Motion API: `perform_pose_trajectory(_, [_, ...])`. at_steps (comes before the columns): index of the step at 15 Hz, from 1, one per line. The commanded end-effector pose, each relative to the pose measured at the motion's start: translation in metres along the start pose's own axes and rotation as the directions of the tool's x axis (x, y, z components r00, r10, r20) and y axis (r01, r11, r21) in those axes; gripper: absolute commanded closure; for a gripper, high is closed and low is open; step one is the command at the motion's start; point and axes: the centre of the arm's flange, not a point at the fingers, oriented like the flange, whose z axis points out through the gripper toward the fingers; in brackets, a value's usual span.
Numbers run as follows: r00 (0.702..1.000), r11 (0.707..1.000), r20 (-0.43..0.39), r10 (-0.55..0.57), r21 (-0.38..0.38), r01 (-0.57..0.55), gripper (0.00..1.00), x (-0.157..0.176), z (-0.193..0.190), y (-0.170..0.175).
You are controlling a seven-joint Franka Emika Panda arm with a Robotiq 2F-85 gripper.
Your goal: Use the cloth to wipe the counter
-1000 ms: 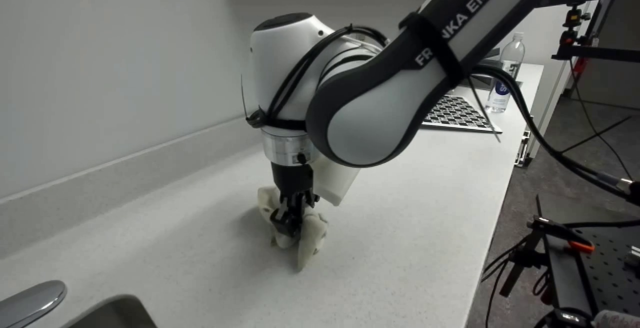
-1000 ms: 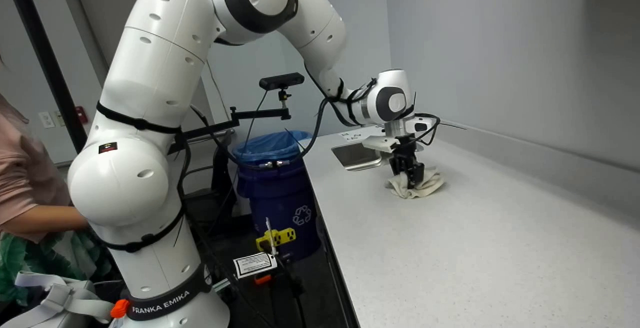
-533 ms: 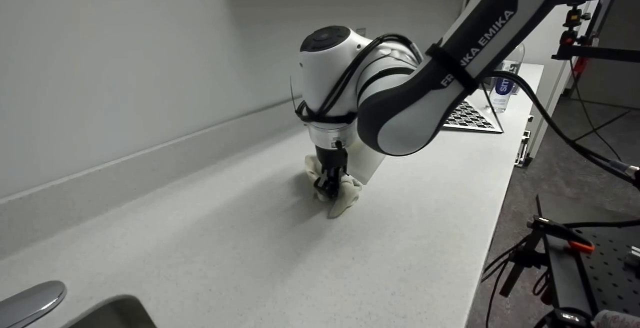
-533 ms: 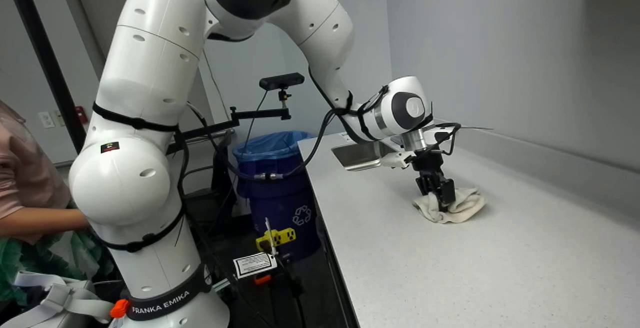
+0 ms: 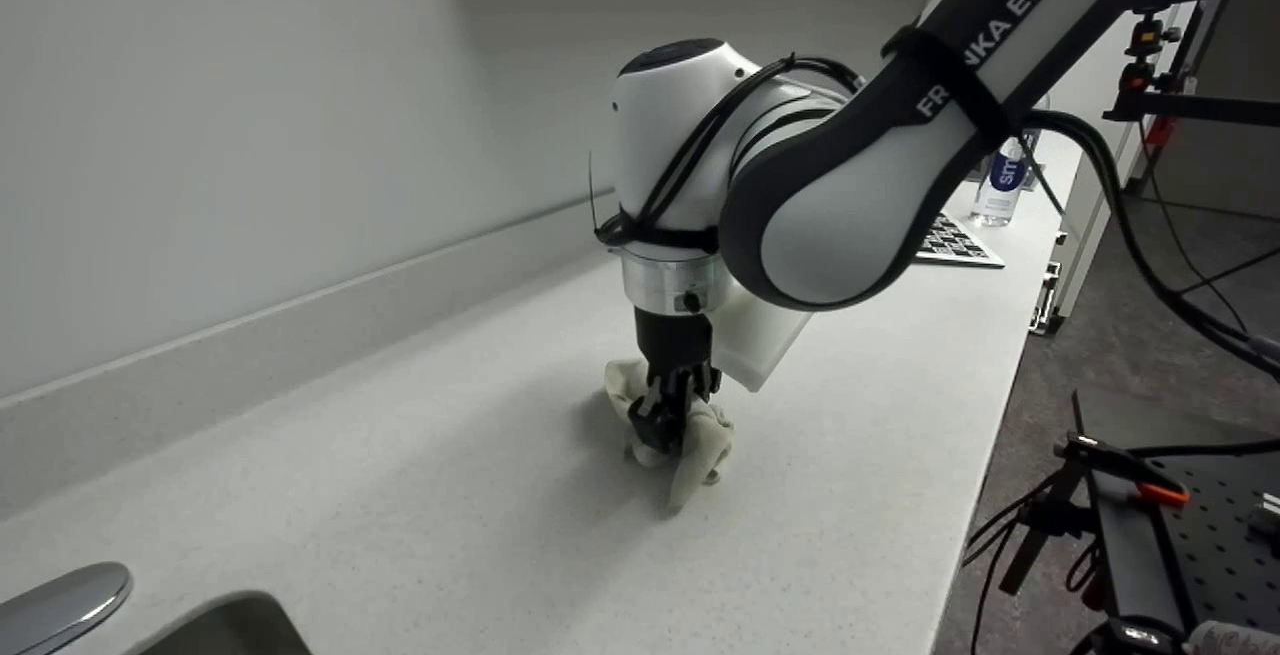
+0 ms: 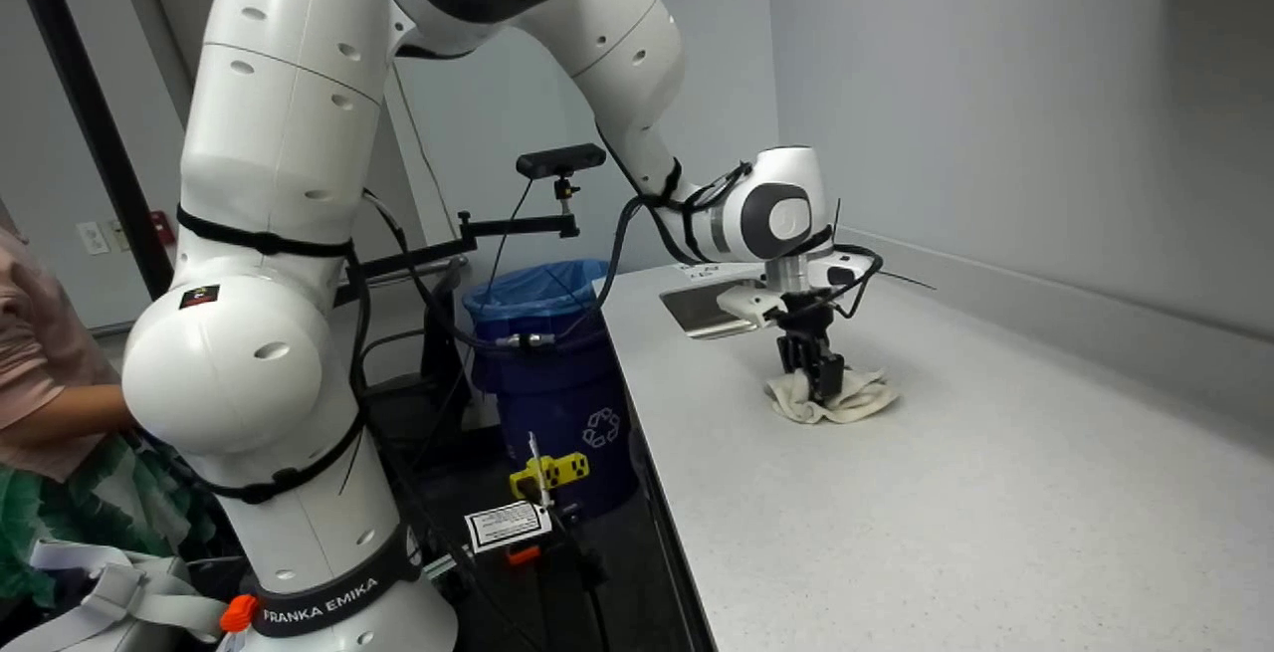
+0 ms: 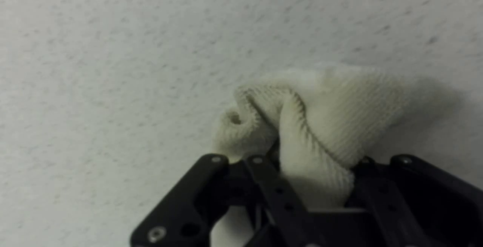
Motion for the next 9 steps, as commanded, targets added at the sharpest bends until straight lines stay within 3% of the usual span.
perform_pose_trajectory(1, [0.992, 0.989, 0.065, -0.104, 0.117, 0.096, 0.96, -0.035, 0.009, -0.045])
perform_pose_trajectory(4, [0.983, 0.977, 0.086, -0.164, 0.15, 0.15, 0.96, -0.054, 0.009, -0.074])
perform_pose_trajectory(7, [0.973, 0.971, 0.092, -0.213, 0.127, 0.201, 0.96, -0.063, 0.003, -0.078])
perform_pose_trajectory(8, [0.969, 0.969, 0.096, -0.226, 0.121, 0.214, 0.92, -0.064, 0.001, -0.077])
perform_pose_trajectory(9, [0.966, 0.966, 0.095, -0.241, 0.121, 0.229, 0.6, -0.068, -0.005, -0.073])
